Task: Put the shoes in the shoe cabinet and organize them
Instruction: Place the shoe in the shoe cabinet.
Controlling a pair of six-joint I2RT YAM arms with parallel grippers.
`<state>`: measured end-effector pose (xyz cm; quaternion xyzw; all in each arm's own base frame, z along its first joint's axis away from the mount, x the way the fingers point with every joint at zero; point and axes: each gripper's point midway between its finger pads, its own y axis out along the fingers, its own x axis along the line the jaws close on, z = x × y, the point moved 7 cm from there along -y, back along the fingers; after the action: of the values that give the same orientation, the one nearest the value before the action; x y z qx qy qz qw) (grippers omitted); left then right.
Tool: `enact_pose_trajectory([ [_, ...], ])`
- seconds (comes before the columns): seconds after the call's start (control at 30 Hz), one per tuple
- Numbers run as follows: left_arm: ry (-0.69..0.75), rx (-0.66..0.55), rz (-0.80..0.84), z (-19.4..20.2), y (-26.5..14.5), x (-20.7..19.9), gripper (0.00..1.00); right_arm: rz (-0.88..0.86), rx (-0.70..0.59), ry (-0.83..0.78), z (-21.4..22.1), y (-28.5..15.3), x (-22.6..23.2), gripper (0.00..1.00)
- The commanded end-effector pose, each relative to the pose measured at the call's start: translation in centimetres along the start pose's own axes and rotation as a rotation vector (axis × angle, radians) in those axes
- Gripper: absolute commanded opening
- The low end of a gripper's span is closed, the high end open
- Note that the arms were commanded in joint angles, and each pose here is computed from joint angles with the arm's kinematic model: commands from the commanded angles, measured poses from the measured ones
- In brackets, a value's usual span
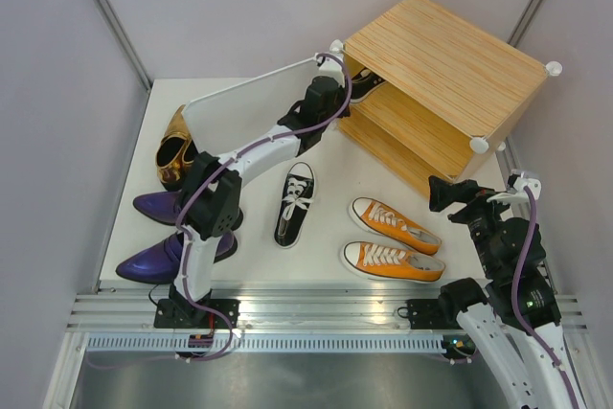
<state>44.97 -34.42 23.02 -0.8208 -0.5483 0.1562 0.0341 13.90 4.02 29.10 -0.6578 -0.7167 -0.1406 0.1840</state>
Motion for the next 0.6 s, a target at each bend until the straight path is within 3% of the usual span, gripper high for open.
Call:
enact_pose_trajectory([
  [0.0,0.025,-0.044,0.012,-1.0,1.2,-0.4,0.30,-0.005,-0.038,0.000,-0.6,0.0,0.1,0.98],
  [0.57,0.028,-0.078,0.058,-1.7,3.7,-1.6,0.30,-0.002,-0.036,-0.005,-0.6,0.2,0.1,0.98],
])
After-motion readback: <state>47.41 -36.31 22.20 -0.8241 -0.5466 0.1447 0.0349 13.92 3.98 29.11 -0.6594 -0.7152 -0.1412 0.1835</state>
